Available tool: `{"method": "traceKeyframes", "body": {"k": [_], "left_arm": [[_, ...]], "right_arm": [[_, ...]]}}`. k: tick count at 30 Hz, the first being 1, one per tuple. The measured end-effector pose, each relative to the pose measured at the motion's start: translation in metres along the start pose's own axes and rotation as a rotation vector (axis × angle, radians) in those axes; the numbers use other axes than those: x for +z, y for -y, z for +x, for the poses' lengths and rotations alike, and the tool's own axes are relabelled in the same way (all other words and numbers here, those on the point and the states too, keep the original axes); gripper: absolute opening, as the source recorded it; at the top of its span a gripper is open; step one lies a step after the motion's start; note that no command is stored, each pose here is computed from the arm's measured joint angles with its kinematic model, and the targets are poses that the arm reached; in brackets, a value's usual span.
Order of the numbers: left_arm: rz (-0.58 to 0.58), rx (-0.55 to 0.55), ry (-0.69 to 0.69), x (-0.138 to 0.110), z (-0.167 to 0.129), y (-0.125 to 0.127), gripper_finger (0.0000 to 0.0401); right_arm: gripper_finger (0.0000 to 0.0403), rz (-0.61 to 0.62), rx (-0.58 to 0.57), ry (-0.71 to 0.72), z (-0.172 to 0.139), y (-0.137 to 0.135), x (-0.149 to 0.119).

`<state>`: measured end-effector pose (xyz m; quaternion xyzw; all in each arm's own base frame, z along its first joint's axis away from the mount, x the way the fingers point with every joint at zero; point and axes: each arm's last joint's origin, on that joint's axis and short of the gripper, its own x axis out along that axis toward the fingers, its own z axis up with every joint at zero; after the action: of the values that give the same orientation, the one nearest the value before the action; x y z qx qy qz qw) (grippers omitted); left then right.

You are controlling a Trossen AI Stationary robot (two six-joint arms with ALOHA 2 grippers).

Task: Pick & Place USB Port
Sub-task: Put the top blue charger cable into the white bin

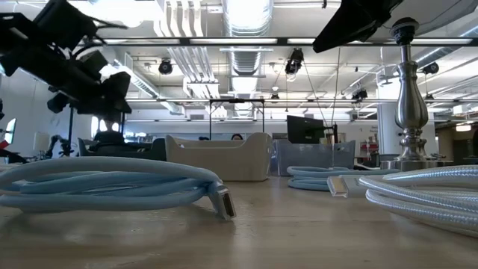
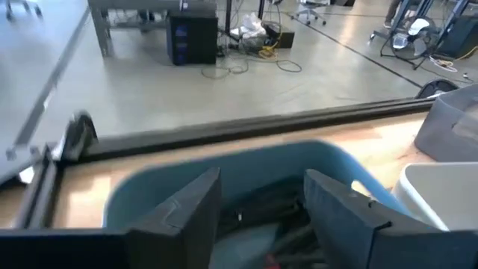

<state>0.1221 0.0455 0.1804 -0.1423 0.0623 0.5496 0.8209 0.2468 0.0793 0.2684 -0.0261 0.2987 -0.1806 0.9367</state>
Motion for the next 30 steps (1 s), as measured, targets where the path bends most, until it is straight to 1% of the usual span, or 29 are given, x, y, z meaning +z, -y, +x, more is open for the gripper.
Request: {"method": "traceKeyframes", "body": {"k": [2, 4, 6, 8, 12, 15, 18, 22, 24, 28, 30], "left_arm": [[0.027, 0.004, 0.022, 0.009, -0.001, 0.003, 0.0204], [0.043, -0.007, 0.040, 0.020, -0.003, 0.006, 0.0206], [0.052, -0.042, 0.051, 0.032, -0.006, 0.011, 0.0206], [0.064, -0.123, 0.042, 0.043, -0.009, 0.016, 0.0204], [0.051, -0.324, 0.002, 0.059, -0.014, 0.026, 0.0204], [0.050, -0.456, -0.039, 0.061, -0.015, 0.032, 0.0203], [0.036, -0.552, -0.056, 0.060, -0.014, 0.037, 0.0202], [0.040, -0.561, -0.084, 0.055, -0.010, 0.042, 0.0202], [0.046, -0.560, -0.093, 0.053, -0.007, 0.045, 0.0202], [0.066, -0.550, -0.120, 0.047, -0.002, 0.050, 0.0202], [0.077, -0.543, -0.135, 0.044, 0.001, 0.052, 0.0202]], "right_arm": [[0.0110, 0.005, 0.000, -0.003, 0.001, 0.000, -0.002], [0.0112, 0.035, 0.002, -0.008, 0.002, 0.000, -0.004], [0.0114, 0.058, -0.001, -0.015, 0.003, 0.000, -0.006], [0.0114, 0.061, -0.002, -0.021, 0.004, 0.000, -0.009], [0.0111, 0.097, -0.006, -0.035, 0.007, 0.000, -0.016], [0.0109, 0.133, -0.004, -0.036, 0.010, 0.000, -0.023], [0.0113, 0.156, 0.032, -0.059, 0.014, -0.001, -0.031], [0.0122, 0.192, 0.115, -0.066, 0.020, -0.002, -0.037], [0.0126, 0.194, 0.136, -0.067, 0.023, -0.002, -0.038], [0.0133, 0.110, 0.108, -0.065, 0.027, -0.004, -0.040], [0.0135, 0.102, 0.097, -0.072, 0.030, -0.005, -0.041]]}}
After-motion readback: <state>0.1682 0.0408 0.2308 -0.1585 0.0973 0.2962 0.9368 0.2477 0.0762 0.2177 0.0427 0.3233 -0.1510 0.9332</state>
